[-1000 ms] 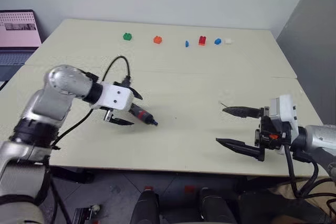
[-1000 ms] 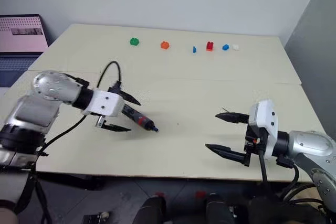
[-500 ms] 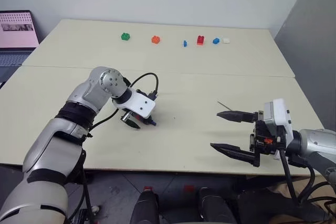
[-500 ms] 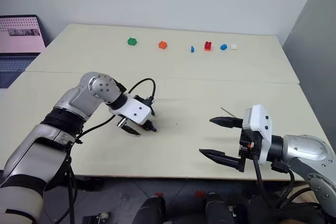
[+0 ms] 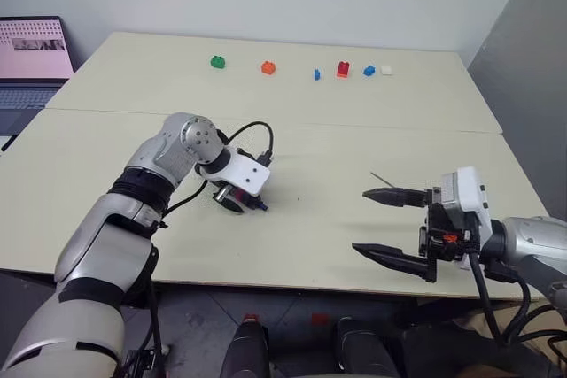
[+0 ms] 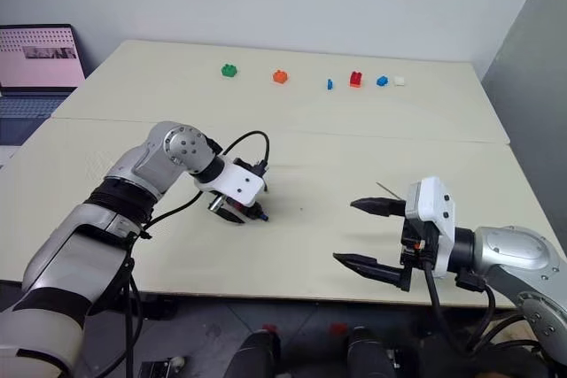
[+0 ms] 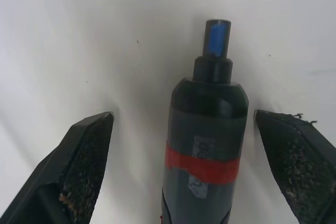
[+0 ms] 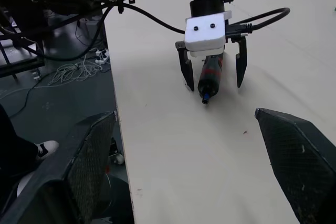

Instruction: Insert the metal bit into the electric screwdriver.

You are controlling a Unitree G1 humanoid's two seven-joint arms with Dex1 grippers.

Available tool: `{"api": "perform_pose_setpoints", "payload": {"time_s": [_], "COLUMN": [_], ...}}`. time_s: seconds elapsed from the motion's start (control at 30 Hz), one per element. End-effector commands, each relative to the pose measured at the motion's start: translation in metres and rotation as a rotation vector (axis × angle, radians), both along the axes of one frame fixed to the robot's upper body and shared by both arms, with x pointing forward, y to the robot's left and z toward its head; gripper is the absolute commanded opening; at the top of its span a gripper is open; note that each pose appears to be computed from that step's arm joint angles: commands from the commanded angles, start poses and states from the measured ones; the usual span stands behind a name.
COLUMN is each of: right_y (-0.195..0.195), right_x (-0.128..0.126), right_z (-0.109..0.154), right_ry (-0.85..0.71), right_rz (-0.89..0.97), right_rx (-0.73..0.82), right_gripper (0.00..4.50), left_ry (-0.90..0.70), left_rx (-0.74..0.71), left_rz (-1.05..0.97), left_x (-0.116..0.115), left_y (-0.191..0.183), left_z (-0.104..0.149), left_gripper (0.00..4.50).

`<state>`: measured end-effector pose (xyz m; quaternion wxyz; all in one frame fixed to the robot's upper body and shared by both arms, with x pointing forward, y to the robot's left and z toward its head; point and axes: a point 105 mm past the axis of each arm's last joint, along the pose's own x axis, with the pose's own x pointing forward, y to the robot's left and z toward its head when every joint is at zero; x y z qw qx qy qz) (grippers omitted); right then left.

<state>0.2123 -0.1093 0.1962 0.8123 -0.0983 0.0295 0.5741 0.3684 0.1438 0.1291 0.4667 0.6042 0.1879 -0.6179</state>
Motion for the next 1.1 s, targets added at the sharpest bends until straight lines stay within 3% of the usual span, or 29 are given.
{"api": "perform_pose_setpoints", "payload": {"time_s": [0.03,0.17,0.6,0.8,0.93,1.1], "right_y": [0.002,0.001,0.0,0.001,0.0,-0.002], "right_x": [-0.004,-0.005,-0.006,-0.005,-0.005,-0.005], "right_z": [0.005,0.004,0.005,0.006,0.009,0.012], "right_ry": [-0.02,-0.018,-0.014,-0.017,-0.02,-0.017], "right_rz": [0.02,0.02,0.018,0.02,0.02,0.02], "right_rx": [-0.006,-0.009,-0.014,-0.016,-0.014,-0.013], "right_gripper": [4.45,4.45,4.5,4.5,4.5,4.5], "left_ry": [0.023,-0.001,-0.002,0.008,-0.028,-0.038], "left_rx": [-0.009,0.025,0.084,0.073,-0.182,-0.622], "left_rz": [-0.035,-0.043,-0.104,-0.138,-0.103,0.044], "left_x": [-0.005,-0.003,-0.007,-0.012,-0.006,0.004], "left_y": [-0.006,-0.004,-0.007,-0.009,-0.038,-0.077], "left_z": [0.0,-0.001,-0.013,-0.017,0.016,0.078], "left_gripper": [4.5,4.5,1.7,1.64,1.64,1.64]}}
